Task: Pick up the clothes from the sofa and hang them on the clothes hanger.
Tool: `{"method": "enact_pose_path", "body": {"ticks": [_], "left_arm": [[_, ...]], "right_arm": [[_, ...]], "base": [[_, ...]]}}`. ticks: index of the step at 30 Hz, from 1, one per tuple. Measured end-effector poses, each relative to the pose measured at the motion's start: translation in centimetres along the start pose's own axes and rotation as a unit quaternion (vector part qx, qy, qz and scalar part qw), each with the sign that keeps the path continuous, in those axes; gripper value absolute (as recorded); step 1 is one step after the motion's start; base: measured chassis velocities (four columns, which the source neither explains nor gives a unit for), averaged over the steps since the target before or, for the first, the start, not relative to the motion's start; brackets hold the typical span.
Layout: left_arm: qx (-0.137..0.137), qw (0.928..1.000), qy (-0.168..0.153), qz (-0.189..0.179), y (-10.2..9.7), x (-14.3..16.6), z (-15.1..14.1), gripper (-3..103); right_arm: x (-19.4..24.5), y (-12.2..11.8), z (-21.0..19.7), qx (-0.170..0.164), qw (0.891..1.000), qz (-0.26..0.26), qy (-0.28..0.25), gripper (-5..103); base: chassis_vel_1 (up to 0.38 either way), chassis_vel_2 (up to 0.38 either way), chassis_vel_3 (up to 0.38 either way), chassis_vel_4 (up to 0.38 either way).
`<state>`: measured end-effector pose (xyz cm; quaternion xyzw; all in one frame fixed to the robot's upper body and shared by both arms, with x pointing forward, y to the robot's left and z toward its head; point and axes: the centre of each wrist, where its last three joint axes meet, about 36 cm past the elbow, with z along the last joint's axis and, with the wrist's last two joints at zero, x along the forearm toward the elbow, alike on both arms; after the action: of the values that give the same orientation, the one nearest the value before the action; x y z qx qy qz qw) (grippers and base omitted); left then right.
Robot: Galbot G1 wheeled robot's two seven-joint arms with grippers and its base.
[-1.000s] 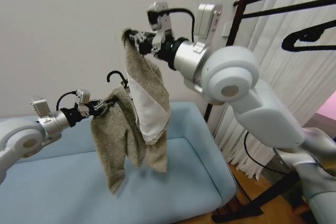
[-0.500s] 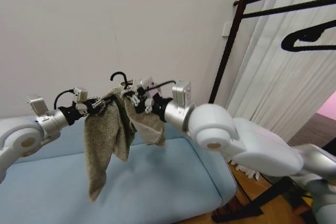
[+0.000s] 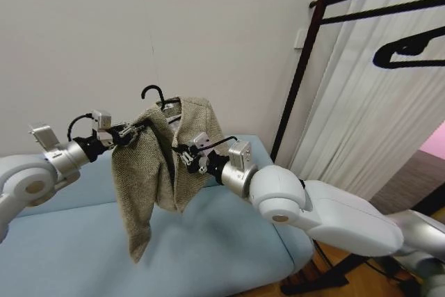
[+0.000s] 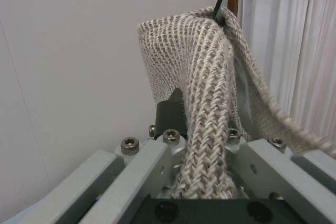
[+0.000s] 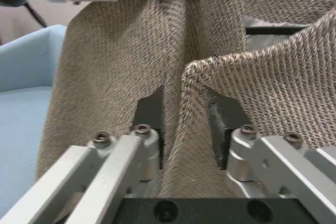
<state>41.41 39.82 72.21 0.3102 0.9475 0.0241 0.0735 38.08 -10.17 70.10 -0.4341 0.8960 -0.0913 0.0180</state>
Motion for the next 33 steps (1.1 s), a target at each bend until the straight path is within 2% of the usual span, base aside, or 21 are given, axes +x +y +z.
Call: {"method": "enact_pose_path", "body": {"ticks": [1, 4, 8, 10, 11, 14, 15, 16, 18, 19, 20, 21, 25, 29, 33], "left_arm": [[0.001, 1.0000, -0.004, -0.005, 0.1, 0.0, 0.0, 5], [0.003, 0.9999, -0.008, -0.012, 0.3, 0.1, -0.1, 5], [0.006, 0.9998, -0.014, -0.014, 0.5, 0.1, -0.1, 5], [0.006, 0.9998, -0.015, -0.012, 0.5, 0.1, -0.1, 5], [0.006, 0.9998, -0.015, -0.009, 0.5, 0.1, -0.1, 5], [0.003, 0.9999, -0.017, 0.001, 0.4, 0.2, -0.2, 5], [0.003, 0.9999, -0.017, 0.001, 0.4, 0.2, -0.2, 5], [0.002, 0.9999, -0.016, 0.002, 0.3, 0.2, -0.3, 5], [0.001, 0.9999, -0.016, 0.005, 0.1, 0.2, -0.4, 5], [0.001, 0.9999, -0.016, 0.006, 0.1, 0.2, -0.4, 5], [0.001, 0.9999, -0.016, 0.006, 0.1, 0.2, -0.4, 5], [0.001, 0.9999, -0.016, 0.007, 0.0, 0.1, -0.4, 5], [0.000, 0.9999, -0.014, 0.009, -0.2, 0.1, -0.4, 5], [0.000, 0.9999, -0.013, 0.009, -0.4, 0.0, -0.3, 5], [0.000, 0.9999, -0.012, 0.011, -0.7, 0.0, -0.1, 5]], "right_arm": [[0.5, 0.3, 0.1, 0.001, 1.000, -0.005, 0.000, 31], [1.2, 0.5, 0.0, 0.004, 1.000, -0.012, -0.002, 37], [2.6, 0.0, -0.3, 0.013, 1.000, -0.016, -0.007, 58], [2.8, -0.5, -0.5, 0.015, 1.000, -0.011, -0.010, 58], [2.9, -1.1, -0.7, 0.016, 1.000, -0.007, -0.012, 63], [2.0, -6.5, -2.0, 0.021, 0.999, 0.030, -0.012, 80], [2.0, -6.5, -2.0, 0.021, 0.999, 0.030, -0.012, 80], [1.6, -8.0, -2.4, 0.022, 0.999, 0.038, -0.011, 80], [0.5, -9.8, -3.3, 0.011, 0.997, 0.070, -0.015, 90], [0.1, -9.9, -3.6, 0.001, 0.997, 0.082, -0.016, 95], [0.1, -9.9, -3.6, 0.001, 0.997, 0.082, -0.016, 95], [-0.6, -9.5, -3.9, -0.016, 0.995, 0.098, -0.018, 99], [-1.9, -6.7, -4.7, -0.072, 0.992, 0.102, -0.017, 100], [-2.6, -5.6, -5.2, -0.085, 0.991, 0.098, -0.018, 100], [-3.7, -5.8, -5.7, -0.100, 0.988, 0.113, -0.016, 102]], "base": [[0.000, 0.000, 0.000, 0.000], [0.000, 0.000, 0.000, 0.000], [0.000, 0.000, 0.000, 0.000], [0.000, 0.000, 0.000, 0.000], [0.000, 0.000, 0.000, 0.000], [0.000, 0.000, 0.000, 0.000], [0.000, 0.000, 0.000, 0.000], [0.000, 0.000, 0.000, 0.000], [0.000, 0.000, 0.000, 0.000], [0.000, 0.000, 0.000, 0.000], [0.000, 0.000, 0.000, 0.000], [0.000, 0.000, 0.000, 0.000], [0.000, 0.000, 0.000, 0.000], [0.000, 0.000, 0.000, 0.000], [0.000, 0.000, 0.000, 0.000]]}}
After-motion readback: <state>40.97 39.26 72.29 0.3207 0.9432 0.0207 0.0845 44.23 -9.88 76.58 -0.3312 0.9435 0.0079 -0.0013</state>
